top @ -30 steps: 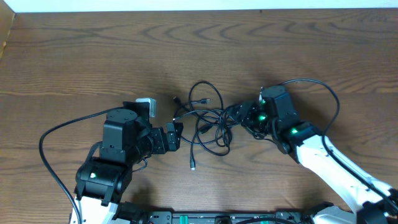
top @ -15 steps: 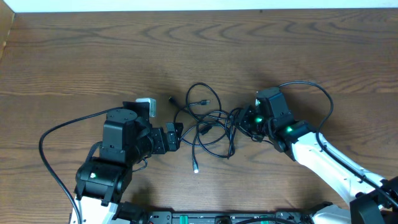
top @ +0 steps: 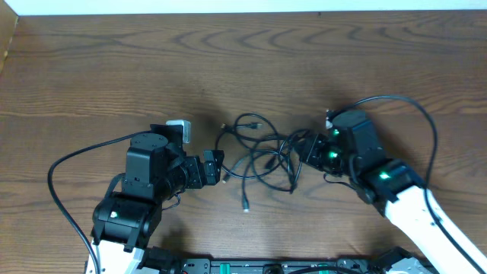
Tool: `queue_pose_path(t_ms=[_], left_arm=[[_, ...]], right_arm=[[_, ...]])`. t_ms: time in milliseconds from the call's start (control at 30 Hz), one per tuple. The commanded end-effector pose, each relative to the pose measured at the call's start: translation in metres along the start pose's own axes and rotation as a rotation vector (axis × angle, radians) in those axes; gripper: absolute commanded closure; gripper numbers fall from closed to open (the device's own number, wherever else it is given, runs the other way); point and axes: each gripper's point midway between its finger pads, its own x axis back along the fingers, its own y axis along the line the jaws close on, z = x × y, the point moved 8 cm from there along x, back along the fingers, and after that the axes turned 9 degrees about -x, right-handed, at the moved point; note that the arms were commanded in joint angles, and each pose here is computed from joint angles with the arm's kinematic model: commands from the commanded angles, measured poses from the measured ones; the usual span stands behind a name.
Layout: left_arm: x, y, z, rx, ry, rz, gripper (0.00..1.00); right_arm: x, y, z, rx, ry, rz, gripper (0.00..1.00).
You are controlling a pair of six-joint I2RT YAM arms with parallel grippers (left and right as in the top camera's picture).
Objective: Untangle cables
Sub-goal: 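Pull the grasped cable up and rightward with the right gripper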
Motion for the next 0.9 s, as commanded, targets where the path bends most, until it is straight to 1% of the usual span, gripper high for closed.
queue_pose_path(t_ms=[0,267,400,600,867], left_arm=[[0.003,-0.002,-0.002,-0.018,-0.011,0.011,0.02],[0.003,-0.002,-0.002,-0.018,-0.011,0.011,0.02],[0.003,-0.002,-0.002,-0.018,-0.011,0.011,0.02],[0.003,-0.002,-0.002,-0.018,-0.011,0.011,0.02],[0.003,-0.002,-0.002,-0.018,-0.011,0.011,0.02]], right_arm=[[0.035,0.033,-0.009,0.112,-0.096,-0.081,0.98],[0.104,0.097,-0.02,0.244,-0.226,-0.236,0.98],[0.135,0.124,-0.025,0.276,-0.297,-0.315,0.99],[0.17,0.15,-0.028,0.303,-0.373,-0.399,0.99],[0.224,0.181,-0.031,0.364,-0.534,-0.512,0.99]])
